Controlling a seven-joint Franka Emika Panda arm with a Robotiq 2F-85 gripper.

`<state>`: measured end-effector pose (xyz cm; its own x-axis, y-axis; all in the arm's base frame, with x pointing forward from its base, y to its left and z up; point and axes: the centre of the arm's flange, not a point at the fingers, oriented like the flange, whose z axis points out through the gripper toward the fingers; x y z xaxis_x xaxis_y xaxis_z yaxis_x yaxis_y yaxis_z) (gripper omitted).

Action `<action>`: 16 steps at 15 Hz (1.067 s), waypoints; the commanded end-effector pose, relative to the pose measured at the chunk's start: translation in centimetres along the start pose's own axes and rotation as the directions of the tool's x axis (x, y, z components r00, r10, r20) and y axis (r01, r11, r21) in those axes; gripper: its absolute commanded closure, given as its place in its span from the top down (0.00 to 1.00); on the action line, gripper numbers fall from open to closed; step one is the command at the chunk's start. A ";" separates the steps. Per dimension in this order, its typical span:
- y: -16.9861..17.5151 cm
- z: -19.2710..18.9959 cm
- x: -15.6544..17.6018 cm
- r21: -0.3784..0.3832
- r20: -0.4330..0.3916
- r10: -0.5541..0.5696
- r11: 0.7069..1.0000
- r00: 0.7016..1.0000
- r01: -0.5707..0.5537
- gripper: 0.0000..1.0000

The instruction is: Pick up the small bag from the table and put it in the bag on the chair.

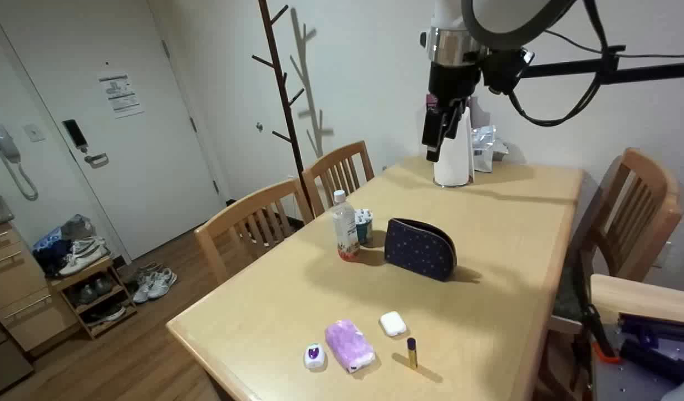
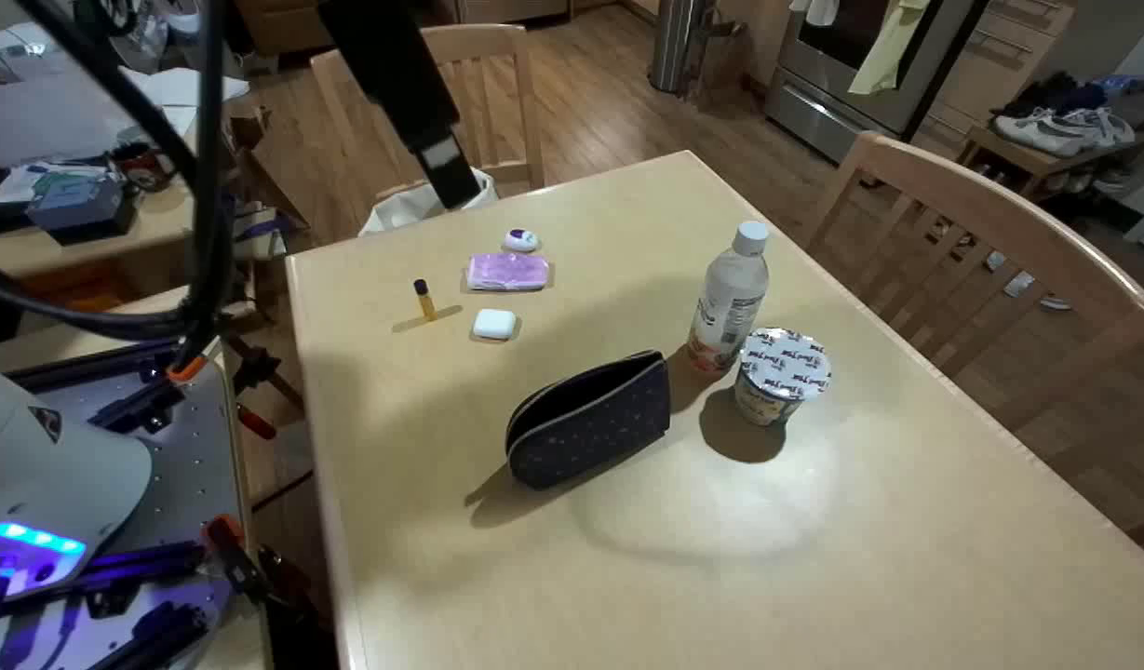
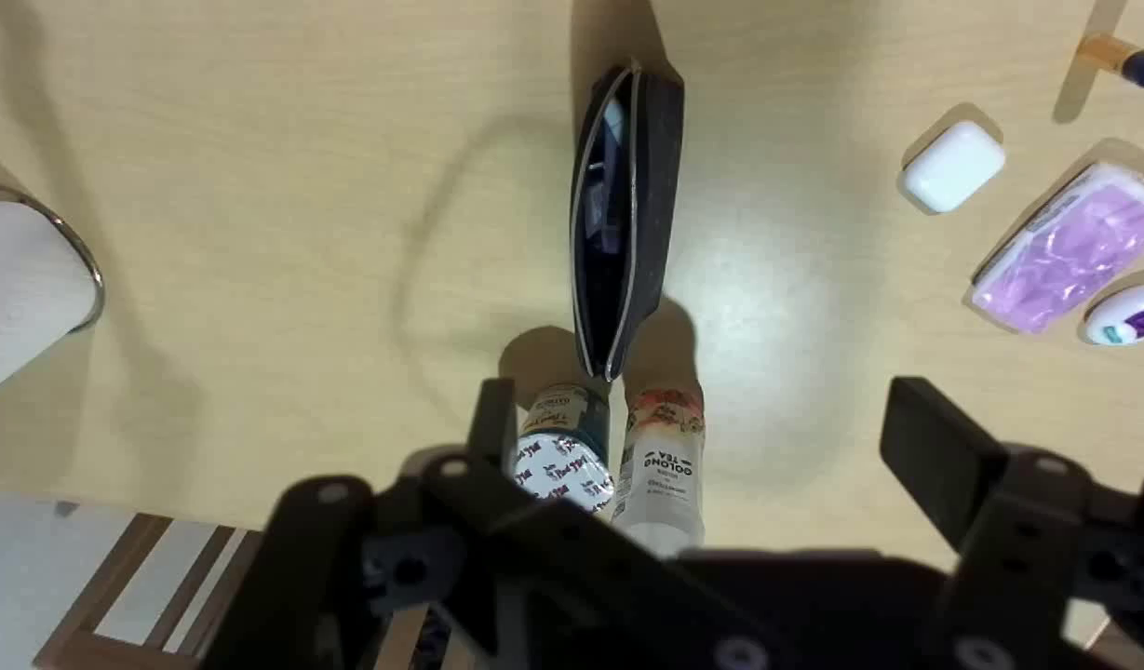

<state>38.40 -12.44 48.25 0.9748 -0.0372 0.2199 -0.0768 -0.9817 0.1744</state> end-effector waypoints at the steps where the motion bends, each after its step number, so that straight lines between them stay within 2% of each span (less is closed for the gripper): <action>1: 0.0 0.0 0.0 0.000 0.000 0.000 1.000 1.000 0.000 1.00; 7: 0.2 0.2 0.3 0.009 -0.003 -0.026 1.000 1.000 0.026 1.00; 9: 0.6 0.9 1.5 0.066 -0.023 -0.111 0.992 0.994 0.112 1.00; 12: 1.2 3.4 3.7 0.151 -0.046 -0.228 0.961 0.972 0.233 1.00; 16: 1.7 7.0 5.6 0.282 -0.037 -0.291 0.914 0.956 0.290 1.00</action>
<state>41.76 -14.16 44.69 0.9567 0.2007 0.2107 0.2003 -0.9795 0.0232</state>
